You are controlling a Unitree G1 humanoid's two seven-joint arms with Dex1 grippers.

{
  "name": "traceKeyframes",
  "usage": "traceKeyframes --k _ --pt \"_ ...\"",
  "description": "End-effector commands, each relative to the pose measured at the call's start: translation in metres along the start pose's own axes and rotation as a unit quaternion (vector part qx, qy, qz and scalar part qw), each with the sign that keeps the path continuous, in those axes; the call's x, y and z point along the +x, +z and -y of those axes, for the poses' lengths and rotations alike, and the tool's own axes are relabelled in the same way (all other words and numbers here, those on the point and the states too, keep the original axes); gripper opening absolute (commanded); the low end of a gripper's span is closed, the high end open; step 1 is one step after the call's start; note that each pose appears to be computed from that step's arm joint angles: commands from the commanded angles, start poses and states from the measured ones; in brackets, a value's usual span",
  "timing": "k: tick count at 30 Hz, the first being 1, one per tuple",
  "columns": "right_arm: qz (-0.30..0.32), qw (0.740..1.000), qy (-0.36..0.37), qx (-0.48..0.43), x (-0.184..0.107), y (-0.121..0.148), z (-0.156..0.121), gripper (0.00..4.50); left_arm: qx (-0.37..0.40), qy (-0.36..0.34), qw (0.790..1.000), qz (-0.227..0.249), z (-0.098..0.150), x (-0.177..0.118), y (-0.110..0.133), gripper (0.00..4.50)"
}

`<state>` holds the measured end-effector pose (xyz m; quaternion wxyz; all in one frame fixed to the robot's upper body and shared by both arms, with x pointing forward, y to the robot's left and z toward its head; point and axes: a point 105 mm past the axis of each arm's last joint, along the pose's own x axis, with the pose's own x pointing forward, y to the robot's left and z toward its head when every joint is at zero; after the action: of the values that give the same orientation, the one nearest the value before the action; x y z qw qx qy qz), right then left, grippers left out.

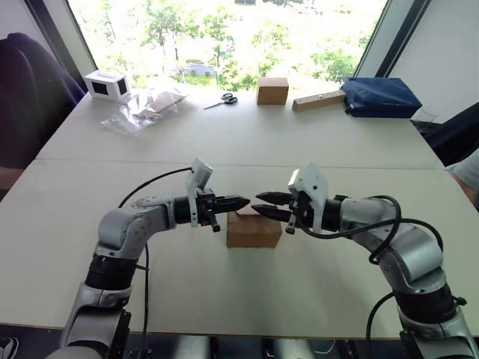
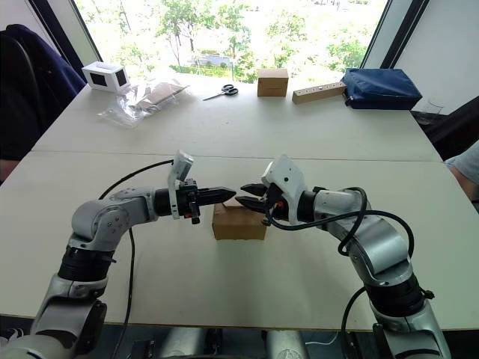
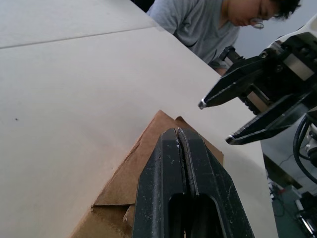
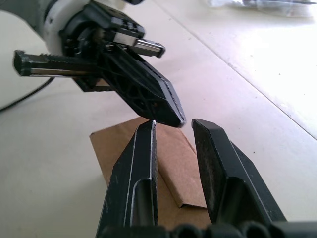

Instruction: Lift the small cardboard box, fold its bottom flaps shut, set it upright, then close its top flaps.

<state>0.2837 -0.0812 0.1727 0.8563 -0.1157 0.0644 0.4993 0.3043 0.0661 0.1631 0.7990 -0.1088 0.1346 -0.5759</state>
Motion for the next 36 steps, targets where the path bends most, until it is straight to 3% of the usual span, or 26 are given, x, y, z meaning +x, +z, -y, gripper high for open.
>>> traceKeyframes --k 1,3,13,21,30,36 --pt "0.009 1.000 -0.005 -0.002 -0.002 0.002 0.000 1.16 0.069 0.011 0.997 -0.023 0.008 -0.001 0.000 0.00" --pt "0.002 1.000 0.001 -0.001 0.000 -0.001 -0.003 1.16 0.096 0.025 0.994 -0.050 0.005 -0.003 -0.011 0.00" --pt "-0.049 0.999 0.009 -0.010 0.003 -0.024 -0.007 1.16 0.116 0.048 0.991 -0.055 -0.003 0.004 -0.019 0.00" --pt "-0.086 0.996 0.001 -0.011 0.006 -0.037 -0.004 1.16 0.137 0.037 0.983 -0.119 -0.005 0.001 -0.041 0.00" --pt "-0.089 0.996 -0.005 -0.017 0.006 -0.036 0.000 1.16 0.127 0.032 0.987 -0.096 -0.005 0.005 -0.035 0.00" --pt "-0.054 0.998 -0.013 -0.001 0.002 -0.024 0.004 1.16 0.058 0.019 0.998 -0.013 -0.001 0.001 -0.009 0.00"
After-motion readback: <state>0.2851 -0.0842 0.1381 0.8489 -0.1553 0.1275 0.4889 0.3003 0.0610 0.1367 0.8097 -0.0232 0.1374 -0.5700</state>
